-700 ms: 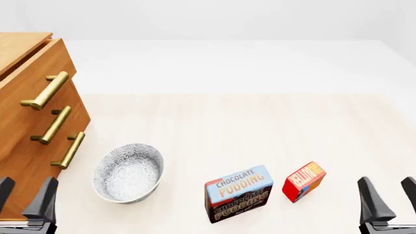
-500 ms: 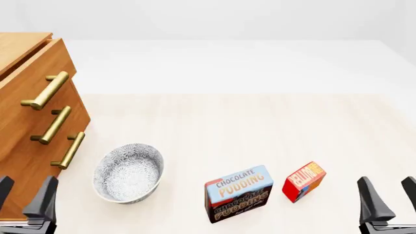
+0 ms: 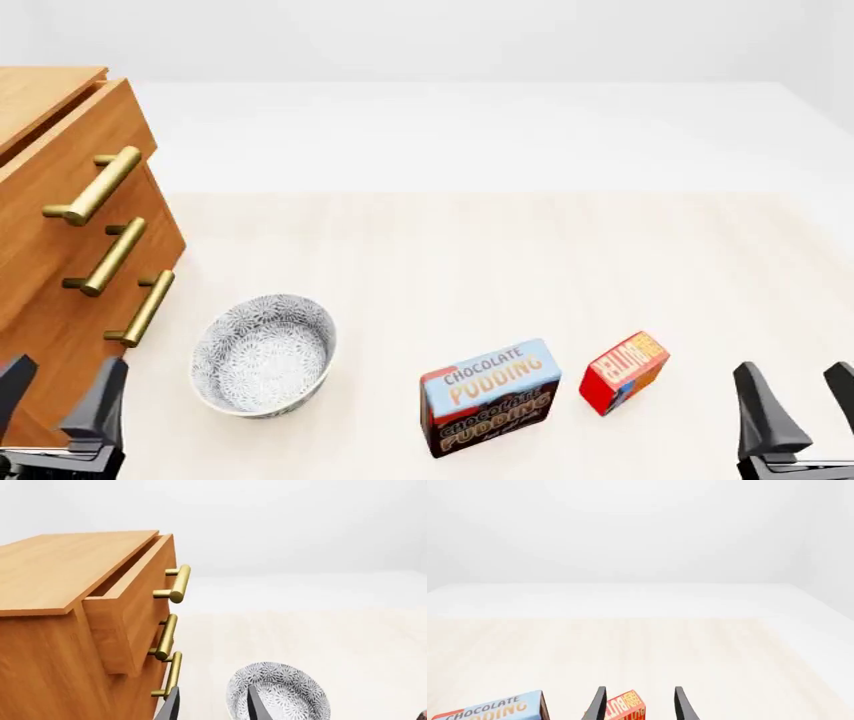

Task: Put the butter at the back in the top drawer of the cabinet and close it.

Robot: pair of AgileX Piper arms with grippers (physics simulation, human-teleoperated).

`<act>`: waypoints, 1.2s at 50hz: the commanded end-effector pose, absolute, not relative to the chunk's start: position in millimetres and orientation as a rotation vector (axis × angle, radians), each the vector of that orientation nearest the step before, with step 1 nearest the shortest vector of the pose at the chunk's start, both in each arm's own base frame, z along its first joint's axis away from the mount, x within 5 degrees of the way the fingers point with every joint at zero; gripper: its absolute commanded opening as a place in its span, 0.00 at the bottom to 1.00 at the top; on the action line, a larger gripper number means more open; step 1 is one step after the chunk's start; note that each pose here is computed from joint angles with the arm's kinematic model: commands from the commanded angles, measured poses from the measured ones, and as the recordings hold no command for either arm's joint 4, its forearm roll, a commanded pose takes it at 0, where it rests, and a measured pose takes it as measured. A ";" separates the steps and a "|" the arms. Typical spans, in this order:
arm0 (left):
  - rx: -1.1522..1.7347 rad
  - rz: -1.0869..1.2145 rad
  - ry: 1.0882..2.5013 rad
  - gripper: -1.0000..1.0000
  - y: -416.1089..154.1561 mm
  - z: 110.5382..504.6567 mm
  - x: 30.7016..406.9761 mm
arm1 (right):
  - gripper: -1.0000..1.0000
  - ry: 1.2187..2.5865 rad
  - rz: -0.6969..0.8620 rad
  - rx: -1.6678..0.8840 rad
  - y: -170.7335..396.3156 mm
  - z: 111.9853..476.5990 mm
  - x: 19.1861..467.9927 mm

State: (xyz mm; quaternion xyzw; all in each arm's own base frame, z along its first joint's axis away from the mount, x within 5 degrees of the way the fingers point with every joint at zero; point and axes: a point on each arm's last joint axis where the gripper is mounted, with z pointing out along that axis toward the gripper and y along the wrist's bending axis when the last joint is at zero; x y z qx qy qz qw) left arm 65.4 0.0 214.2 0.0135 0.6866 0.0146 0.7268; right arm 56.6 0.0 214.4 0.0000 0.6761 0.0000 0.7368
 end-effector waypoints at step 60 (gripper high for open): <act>0.730 0.546 1.424 1.00 -7.6 287.3 60.6 | 1.00 1.485 0.000 0.000 0.0 214.4 56.6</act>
